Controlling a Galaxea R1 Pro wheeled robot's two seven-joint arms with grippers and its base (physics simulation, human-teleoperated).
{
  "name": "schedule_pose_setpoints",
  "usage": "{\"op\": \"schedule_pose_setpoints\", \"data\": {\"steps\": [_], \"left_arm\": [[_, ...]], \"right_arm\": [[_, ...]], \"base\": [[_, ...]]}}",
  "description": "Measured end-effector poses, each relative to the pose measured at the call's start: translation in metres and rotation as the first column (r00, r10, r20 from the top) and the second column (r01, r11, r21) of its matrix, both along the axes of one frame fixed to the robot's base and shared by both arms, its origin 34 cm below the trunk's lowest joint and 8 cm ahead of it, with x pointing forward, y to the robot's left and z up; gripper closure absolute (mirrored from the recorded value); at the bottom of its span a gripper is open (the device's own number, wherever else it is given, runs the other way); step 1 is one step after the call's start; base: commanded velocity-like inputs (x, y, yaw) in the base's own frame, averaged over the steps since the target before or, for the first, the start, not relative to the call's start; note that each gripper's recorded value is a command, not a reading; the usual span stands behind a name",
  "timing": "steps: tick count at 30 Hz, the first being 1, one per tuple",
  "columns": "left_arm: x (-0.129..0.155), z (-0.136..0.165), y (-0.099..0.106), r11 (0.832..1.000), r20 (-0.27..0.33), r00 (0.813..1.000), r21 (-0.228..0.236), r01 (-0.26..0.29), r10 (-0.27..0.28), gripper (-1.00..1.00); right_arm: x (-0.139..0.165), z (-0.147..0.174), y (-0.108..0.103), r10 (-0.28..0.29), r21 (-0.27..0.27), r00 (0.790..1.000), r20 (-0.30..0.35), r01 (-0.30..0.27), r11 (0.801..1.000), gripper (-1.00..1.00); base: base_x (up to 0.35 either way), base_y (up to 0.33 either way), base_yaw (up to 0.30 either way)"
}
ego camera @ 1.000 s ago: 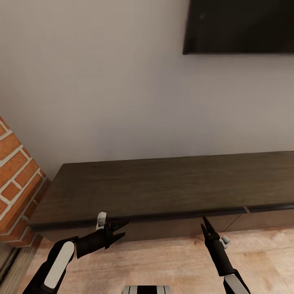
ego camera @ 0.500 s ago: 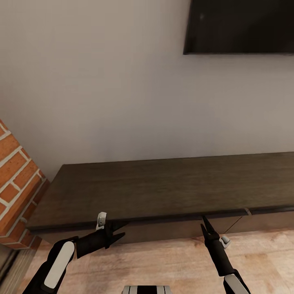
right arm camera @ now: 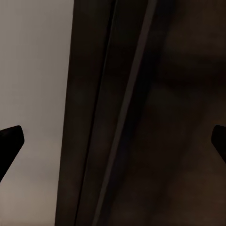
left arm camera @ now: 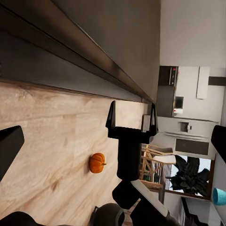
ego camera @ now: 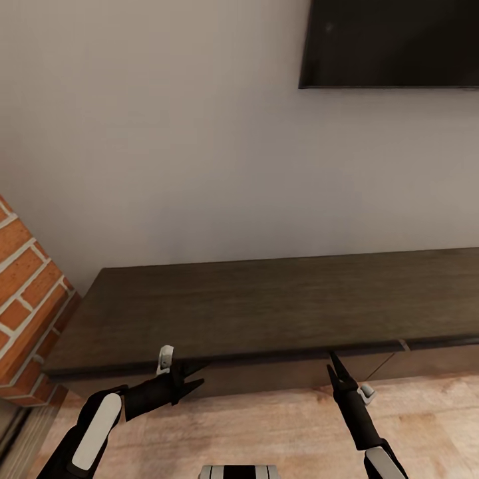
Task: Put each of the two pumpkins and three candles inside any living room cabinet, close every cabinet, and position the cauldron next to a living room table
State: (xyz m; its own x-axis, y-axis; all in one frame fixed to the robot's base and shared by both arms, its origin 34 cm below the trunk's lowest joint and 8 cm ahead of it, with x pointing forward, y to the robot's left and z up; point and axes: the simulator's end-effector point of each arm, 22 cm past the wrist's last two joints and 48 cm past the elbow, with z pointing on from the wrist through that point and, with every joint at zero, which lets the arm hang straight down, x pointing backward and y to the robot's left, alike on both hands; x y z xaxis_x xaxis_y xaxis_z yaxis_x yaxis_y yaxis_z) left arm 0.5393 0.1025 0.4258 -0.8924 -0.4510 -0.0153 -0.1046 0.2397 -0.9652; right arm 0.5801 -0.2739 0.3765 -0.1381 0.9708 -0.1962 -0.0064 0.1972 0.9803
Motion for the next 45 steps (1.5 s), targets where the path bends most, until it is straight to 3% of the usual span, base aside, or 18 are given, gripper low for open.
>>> {"op": "schedule_pose_setpoints", "data": {"steps": [14,15,45], "left_arm": [[0.0001,-0.0001,0.0002,1.0,0.0,1.0,0.0,0.0,0.0,-1.0],[0.0001,-0.0001,0.0002,1.0,0.0,1.0,0.0,0.0,0.0,-1.0],[0.0001,-0.0003,0.0006,1.0,0.0,1.0,0.001,0.0,0.0,-1.0]], "right_arm": [[0.0,-0.0004,-0.001,-0.001,-0.003,1.0,-0.001,0.001,1.0,-1.0],[0.0,-0.0004,-0.001,-0.001,-0.003,1.0,-0.001,0.001,1.0,1.0],[-0.0011,-0.0038,-0.0011,-0.003,-0.003,1.0,-0.013,0.003,1.0,1.0]], "base": [[0.036,0.0,0.0],[0.0,0.0,0.0],[0.0,0.0,0.0]]}}
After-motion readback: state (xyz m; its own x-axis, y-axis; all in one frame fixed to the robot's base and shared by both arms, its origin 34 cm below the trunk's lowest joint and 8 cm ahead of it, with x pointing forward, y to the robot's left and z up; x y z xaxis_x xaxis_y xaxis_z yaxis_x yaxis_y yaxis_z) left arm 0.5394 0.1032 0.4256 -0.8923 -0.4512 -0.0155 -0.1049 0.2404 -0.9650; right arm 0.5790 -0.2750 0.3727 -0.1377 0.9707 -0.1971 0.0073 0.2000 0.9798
